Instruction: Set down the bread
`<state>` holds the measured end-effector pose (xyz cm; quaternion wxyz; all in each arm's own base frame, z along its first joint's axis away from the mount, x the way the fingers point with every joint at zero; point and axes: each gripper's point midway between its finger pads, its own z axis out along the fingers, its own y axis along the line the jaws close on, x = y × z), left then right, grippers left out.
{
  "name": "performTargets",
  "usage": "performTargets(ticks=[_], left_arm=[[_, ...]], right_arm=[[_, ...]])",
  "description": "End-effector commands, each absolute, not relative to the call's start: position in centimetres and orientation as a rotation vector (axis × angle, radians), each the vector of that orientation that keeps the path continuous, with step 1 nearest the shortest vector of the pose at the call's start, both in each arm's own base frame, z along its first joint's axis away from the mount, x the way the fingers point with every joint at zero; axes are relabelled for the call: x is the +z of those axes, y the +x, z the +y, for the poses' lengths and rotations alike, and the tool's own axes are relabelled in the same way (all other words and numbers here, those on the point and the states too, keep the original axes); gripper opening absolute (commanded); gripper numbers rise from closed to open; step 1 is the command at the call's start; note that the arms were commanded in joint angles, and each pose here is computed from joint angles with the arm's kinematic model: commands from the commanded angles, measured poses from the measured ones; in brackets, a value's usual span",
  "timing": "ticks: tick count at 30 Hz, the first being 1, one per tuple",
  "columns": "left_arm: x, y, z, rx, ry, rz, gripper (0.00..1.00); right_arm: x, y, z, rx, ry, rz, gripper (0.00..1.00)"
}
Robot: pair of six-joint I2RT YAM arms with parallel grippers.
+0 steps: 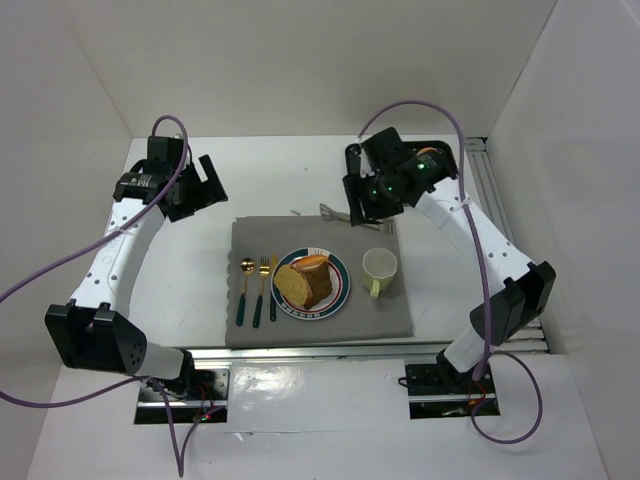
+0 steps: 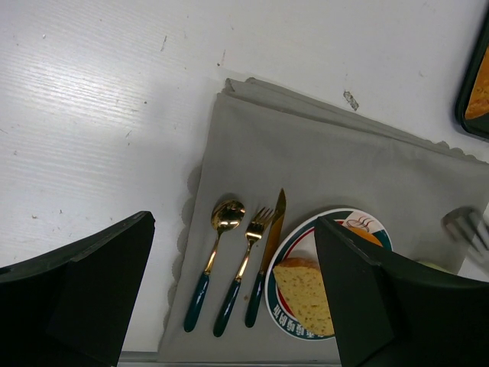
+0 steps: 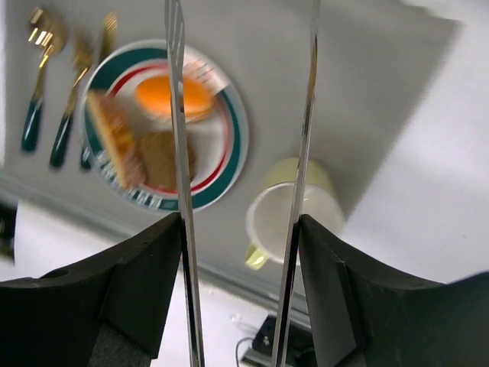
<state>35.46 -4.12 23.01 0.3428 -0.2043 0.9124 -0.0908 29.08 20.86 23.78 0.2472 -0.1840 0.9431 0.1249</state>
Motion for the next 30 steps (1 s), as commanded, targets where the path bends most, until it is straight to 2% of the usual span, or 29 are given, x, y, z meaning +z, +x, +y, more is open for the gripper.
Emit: performTargets(ticks=[1, 8, 12, 16, 22, 30], left_arm=[[23.9, 35.5, -3.9, -0.237, -0.523, 2.340, 0.99], [24.2, 35.4, -3.6, -0.213, -0.518, 2.328, 0.99], [24.2, 35.4, -3.1, -0.194, -0.522, 2.325, 0.99], [23.9, 35.5, -3.2, -0.202, -0.520, 2.336, 0.99], [22.5, 36.0, -3.6, -0.218, -0.517, 2.373, 0.99], [23.3, 36.2, -3.6, -0.220, -0.502, 2.355, 0.99]], right_arm=[[27.0, 33.6, 17.7, 0.250, -0.216, 2.426, 0.68], [26.2, 35.8, 10.1, 0.070, 0.186, 2.304, 0.67], [24.9, 35.0, 7.0, -0.043, 0.316, 2.285, 0.67], [20.9, 32.8, 3.0, -0.159, 0.470, 2.283, 0.67], [14.7, 31.9, 0.8, -0.155, 0.647, 2.265, 0.67], [10.3, 33.0, -0.7, -0.145, 0.716, 2.235, 0.67]])
